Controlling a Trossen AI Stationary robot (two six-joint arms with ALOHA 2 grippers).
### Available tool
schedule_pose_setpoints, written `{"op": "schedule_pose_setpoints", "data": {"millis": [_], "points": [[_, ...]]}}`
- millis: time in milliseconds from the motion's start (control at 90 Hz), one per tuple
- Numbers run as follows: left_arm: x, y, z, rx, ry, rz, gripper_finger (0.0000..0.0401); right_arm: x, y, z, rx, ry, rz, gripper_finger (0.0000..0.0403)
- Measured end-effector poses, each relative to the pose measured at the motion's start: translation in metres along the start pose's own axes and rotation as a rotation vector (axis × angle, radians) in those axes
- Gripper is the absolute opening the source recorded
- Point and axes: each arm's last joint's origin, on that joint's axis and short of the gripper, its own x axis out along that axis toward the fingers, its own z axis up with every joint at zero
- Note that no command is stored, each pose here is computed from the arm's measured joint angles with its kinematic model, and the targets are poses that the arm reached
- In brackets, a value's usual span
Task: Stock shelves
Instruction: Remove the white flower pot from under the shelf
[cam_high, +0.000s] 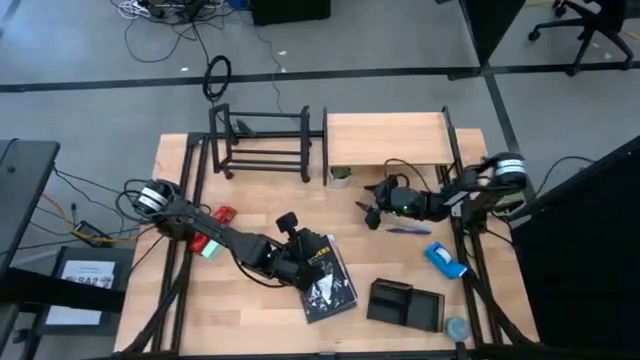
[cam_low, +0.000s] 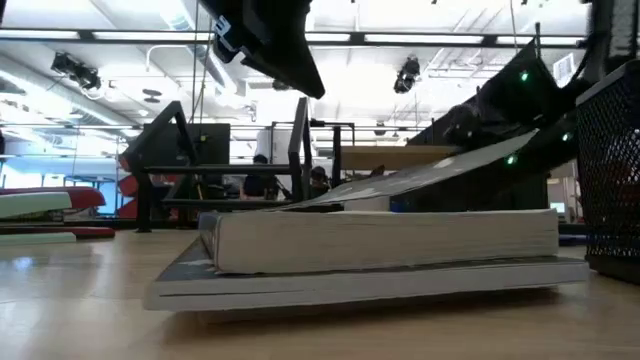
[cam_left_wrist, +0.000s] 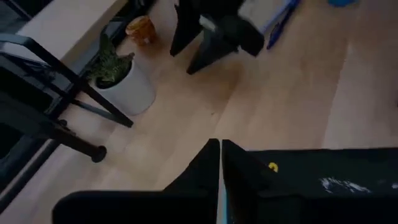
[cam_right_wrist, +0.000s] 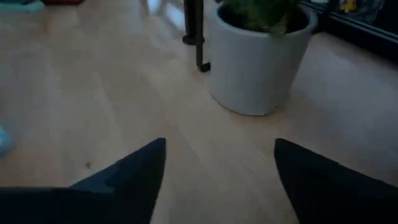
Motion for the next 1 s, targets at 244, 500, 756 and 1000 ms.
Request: {"op": "schedule_pose_setpoints", "data": {"millis": [244, 500, 756, 1000], "points": [[0.000, 0.000, 0.001, 0.021, -0.010, 0.013, 0.0000, 0.050, 0.008, -0.012, 0.011, -0.021, -0.120, 0.0315], [0.000, 0.001, 0.000, 0.024, -0.013, 0.022, 0.0000, 0.070, -0.011, -0.007, 0.054, -0.051, -0.197, 0.0316], [0.000, 0.000, 0.002, 0.059, -0.021, 0.017, 0.0000, 0.082, -0.032, 0.001, 0.029, -0.043, -0.071, 0.0316], [0.000, -0.002, 0.005, 0.078, -0.046, 0.003, 0.0000, 0.090, -0.043, 0.008, -0.044, -0.059, -0.072, 0.0316]]}}
